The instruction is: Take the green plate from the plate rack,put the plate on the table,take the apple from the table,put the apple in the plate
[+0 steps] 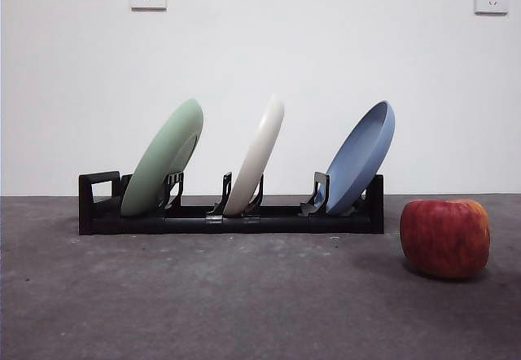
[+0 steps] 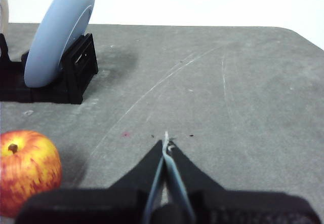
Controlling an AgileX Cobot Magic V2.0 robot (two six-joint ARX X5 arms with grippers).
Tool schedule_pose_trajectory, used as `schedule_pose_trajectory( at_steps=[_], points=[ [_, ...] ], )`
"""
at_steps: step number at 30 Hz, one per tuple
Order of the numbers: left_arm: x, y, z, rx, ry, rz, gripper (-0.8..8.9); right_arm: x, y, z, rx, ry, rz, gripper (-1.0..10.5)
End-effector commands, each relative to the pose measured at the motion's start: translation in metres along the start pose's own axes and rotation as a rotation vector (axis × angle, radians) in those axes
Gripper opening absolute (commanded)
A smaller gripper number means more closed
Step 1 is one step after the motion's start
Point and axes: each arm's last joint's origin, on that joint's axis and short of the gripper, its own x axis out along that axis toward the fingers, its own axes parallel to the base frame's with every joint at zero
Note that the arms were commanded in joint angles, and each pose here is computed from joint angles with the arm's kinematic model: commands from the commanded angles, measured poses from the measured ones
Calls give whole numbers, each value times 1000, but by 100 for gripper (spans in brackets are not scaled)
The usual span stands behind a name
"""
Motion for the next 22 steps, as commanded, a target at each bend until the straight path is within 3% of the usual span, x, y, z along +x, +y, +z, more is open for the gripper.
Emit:
schedule_pose_trajectory(
  at_steps=[1, 6, 9, 12, 17, 22],
  points=[
    [1, 0, -1, -7, -12, 3, -3, 1, 0, -3, 137, 2, 3, 1],
    [0, 0, 2, -79, -35, -3, -3, 1, 0, -2, 434, 3, 4, 1],
    [-1, -1, 6, -191, -51, -14, -3, -1, 2, 2, 528, 5, 64, 0],
    [-3, -5, 13, -238, -48, -93, -4, -5, 3, 14, 525, -17, 131, -12],
    [-9, -12, 32, -229, -31, -202, -5, -21, 2, 54, 520, -51, 145, -12],
    [-13, -20, 59, -215, 9, -268, -5, -32, 2, 108, 428, -32, 193, -12]
  ],
)
